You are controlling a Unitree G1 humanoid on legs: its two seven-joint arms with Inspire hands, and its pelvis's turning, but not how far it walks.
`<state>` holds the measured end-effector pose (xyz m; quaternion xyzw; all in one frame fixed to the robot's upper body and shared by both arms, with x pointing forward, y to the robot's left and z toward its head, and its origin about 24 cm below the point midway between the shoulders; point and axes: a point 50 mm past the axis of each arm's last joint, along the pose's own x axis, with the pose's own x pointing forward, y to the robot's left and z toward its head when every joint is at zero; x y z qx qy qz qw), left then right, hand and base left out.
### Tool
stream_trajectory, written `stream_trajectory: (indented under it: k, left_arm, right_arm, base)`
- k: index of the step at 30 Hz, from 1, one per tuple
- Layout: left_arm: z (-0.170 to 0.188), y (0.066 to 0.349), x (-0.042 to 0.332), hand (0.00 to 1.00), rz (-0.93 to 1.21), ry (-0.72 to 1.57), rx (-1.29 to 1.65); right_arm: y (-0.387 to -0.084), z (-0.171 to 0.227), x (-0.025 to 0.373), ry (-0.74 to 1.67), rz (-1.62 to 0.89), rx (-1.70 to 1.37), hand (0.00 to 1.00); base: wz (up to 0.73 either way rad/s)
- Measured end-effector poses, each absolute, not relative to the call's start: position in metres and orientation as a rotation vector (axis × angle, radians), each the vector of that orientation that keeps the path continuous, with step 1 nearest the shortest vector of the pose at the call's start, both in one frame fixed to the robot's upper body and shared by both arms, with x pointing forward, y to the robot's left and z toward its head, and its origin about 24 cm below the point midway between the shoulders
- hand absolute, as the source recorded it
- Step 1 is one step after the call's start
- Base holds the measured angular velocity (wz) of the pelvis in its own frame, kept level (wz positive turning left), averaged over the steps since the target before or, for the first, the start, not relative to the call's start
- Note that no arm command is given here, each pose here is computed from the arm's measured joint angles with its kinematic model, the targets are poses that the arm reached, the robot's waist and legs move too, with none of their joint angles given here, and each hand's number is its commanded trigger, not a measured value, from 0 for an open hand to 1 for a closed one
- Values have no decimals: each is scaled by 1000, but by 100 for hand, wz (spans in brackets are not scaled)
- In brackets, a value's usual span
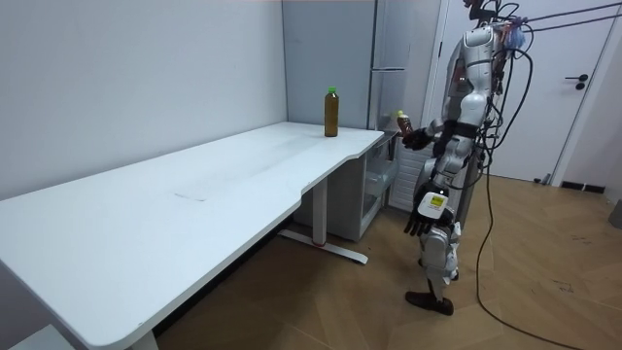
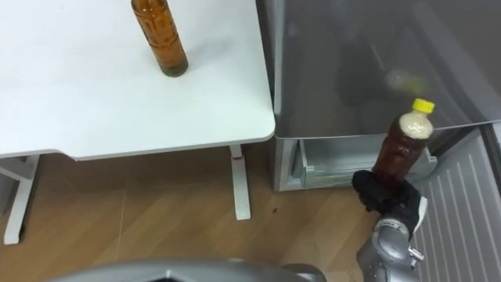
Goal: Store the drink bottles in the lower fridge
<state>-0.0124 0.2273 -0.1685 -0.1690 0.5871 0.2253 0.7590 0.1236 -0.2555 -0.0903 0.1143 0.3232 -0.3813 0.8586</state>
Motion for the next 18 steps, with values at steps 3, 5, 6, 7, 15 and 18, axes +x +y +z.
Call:
stream_trajectory:
  k: [3, 5, 6, 7, 15, 18]
  left_arm:
    - [-168, 227, -12, 0, 490, 1277, -369]
    - [-168, 227, -12, 0, 489, 1277, -370]
    - [-169, 227, -12, 0, 487, 1278, -369]
    - [-169, 226, -12, 0, 485, 1280, -367]
    - [-168, 228, -9, 0, 464, 1275, -352]
    - [-168, 230, -4, 0, 452, 1275, -345]
  right_arm:
    - [-256, -96, 124, 706, -825, 287, 100]
    - [-256, -101, 121, 732, -828, 294, 100]
    - [-257, -104, 119, 743, -829, 302, 100]
    - [-256, -104, 118, 747, -831, 318, 100]
    - [-254, -111, 126, 736, -868, 663, 100]
    - [-256, -113, 140, 718, -925, 814, 100]
  base:
    - [0]
    - [0]
    - [0]
    - [0]
    - [1]
    - [20]
